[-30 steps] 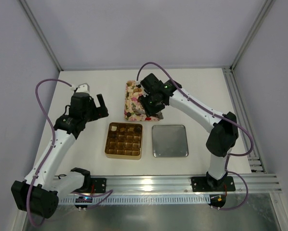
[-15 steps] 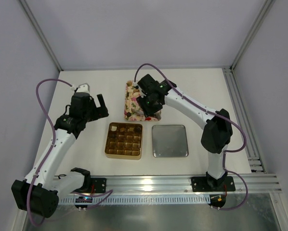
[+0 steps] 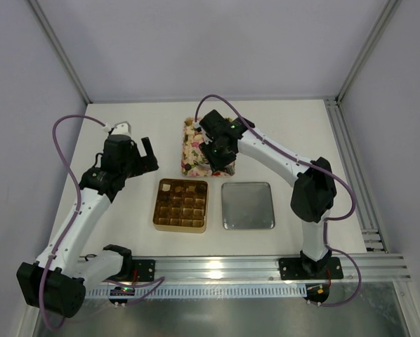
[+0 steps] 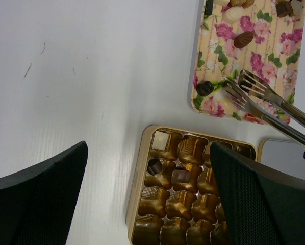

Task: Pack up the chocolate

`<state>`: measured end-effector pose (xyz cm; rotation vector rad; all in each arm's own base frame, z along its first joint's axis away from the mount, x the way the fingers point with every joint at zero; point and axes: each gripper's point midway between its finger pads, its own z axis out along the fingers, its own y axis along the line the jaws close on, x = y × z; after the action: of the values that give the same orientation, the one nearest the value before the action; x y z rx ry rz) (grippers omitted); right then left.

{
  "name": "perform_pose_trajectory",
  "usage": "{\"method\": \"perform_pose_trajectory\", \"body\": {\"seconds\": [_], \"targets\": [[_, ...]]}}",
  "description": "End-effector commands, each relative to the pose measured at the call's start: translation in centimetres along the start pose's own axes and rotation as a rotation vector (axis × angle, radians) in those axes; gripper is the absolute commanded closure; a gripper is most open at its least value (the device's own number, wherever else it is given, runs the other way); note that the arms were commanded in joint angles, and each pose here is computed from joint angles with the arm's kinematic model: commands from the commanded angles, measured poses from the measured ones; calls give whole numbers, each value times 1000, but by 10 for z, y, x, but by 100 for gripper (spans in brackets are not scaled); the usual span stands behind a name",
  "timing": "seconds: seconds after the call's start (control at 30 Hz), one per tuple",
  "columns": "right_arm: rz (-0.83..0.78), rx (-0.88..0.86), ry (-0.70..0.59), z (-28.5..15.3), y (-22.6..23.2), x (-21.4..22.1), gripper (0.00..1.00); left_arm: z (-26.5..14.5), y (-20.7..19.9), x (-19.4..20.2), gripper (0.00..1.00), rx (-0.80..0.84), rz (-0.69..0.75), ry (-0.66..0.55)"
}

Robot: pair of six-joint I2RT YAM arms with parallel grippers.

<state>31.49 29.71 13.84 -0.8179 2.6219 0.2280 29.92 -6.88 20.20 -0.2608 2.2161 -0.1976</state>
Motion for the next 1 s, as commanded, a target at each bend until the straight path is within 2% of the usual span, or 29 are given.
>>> {"method": "perform_pose_trajectory", "body": {"seconds": [0.0,0.8,0.97], "targets": [[-12,12,-28,-5,-3,-9,57,-2,-4,-8,0,14,2,-19],[-22,17,-5,3,-4,-3,58,-2,-4,-8,0,13,3,-21],[-16,29,-16,0,-6,-5,63,-3,-3,-9,0,12,1,-23]]}}
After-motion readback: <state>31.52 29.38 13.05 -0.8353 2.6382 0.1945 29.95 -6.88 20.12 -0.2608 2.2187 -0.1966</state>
